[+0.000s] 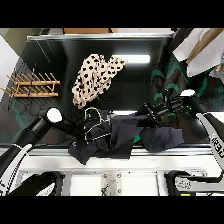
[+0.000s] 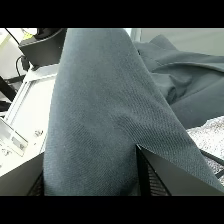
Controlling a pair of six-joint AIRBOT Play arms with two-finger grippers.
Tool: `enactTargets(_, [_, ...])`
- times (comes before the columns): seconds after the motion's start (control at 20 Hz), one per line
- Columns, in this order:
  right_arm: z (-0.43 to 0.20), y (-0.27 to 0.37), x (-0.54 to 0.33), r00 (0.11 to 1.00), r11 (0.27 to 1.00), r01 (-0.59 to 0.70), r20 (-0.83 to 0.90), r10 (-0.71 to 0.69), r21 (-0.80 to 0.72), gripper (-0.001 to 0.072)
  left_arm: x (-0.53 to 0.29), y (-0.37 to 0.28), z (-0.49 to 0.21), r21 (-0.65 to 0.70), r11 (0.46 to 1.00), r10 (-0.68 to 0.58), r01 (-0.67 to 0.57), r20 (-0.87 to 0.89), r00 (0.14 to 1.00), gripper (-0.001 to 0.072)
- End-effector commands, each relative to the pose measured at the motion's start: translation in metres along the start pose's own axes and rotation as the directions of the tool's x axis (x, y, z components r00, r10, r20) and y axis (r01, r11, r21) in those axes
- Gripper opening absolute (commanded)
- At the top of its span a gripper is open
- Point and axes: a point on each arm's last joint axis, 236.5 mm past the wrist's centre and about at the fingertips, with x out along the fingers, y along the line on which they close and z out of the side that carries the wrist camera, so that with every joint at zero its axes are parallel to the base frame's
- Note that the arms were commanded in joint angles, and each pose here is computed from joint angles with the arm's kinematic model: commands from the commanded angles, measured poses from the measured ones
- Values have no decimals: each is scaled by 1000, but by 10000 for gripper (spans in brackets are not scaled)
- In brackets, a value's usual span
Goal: Fold the clothes and pants, and hang the long-sleeved shirts on hangers.
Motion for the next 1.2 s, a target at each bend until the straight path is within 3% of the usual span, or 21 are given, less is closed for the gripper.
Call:
enactTargets(0.0, [1,0,1,1000,1000,-2,4,2,5,507,0,0,2,-1,1000,-1,1,8,1000,11])
enactTargets(0.4, [1,0,1,1000,1000,-1,3,1,6,499,0,0,2,-2,1000,-1,1,8,1000,11])
enactTargets(0.45, [1,0,1,1000,1000,-2,3,2,6,384,0,0,2,-1,1000,-1,1,8,1000,11])
enactTargets(0.5, [1,1,1,1000,1000,-4,4,4,6,101,0,0,2,-2,1000,-1,1,8,1000,11])
enactTargets(0.55, [1,1,1,1000,1000,-3,4,3,9,19,0,0,2,-1,1000,-1,1,8,1000,11])
enactTargets(1.15, [1,-1,1,1000,1000,2,3,-2,9,16,0,0,2,-1,1000,0,0,7,1000,11])
